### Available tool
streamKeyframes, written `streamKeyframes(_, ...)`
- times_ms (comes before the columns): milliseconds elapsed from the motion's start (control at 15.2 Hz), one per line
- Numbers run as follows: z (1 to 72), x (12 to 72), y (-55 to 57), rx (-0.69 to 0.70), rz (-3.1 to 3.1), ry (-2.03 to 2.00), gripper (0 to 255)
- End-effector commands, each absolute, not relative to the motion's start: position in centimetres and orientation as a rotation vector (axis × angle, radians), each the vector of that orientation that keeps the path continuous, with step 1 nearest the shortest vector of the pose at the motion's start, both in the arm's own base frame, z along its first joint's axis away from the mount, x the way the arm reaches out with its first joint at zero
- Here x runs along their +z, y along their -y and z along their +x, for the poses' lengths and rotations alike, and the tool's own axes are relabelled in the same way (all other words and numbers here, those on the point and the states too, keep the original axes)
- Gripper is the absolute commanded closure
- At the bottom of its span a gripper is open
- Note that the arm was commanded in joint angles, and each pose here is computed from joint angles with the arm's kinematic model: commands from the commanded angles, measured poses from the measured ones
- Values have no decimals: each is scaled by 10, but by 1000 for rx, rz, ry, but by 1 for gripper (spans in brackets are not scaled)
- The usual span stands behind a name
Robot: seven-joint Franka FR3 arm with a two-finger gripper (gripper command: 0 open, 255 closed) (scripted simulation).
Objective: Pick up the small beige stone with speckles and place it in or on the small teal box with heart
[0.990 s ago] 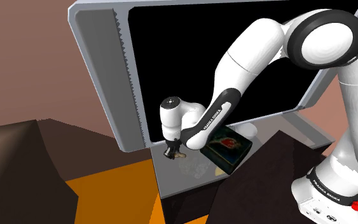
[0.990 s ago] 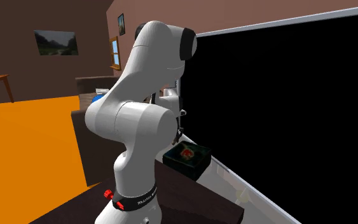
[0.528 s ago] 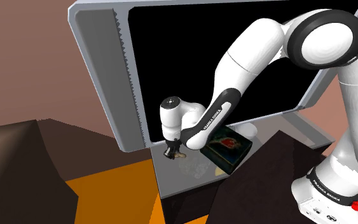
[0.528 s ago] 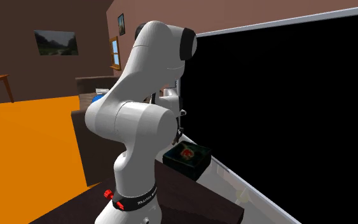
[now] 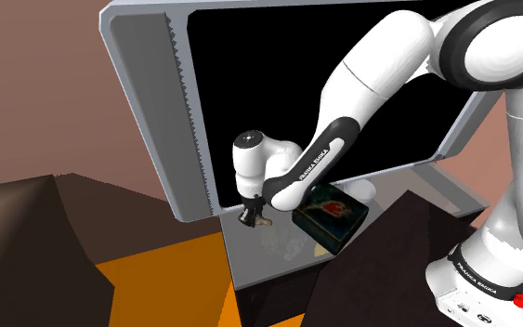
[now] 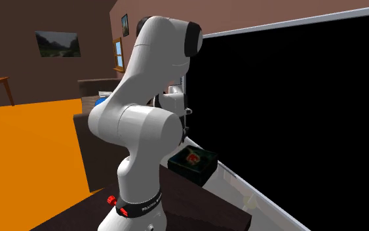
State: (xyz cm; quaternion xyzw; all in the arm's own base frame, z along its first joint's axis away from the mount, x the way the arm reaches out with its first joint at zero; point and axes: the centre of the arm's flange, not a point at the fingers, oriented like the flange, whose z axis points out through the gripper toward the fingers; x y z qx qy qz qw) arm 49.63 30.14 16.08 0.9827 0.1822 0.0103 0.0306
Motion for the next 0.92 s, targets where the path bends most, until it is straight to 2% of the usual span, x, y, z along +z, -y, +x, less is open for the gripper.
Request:
streamKeyframes(0,496,172,-301,31,3029,-561,255)
streamKeyframes(858,496,240,-301,31,3029,-561,255)
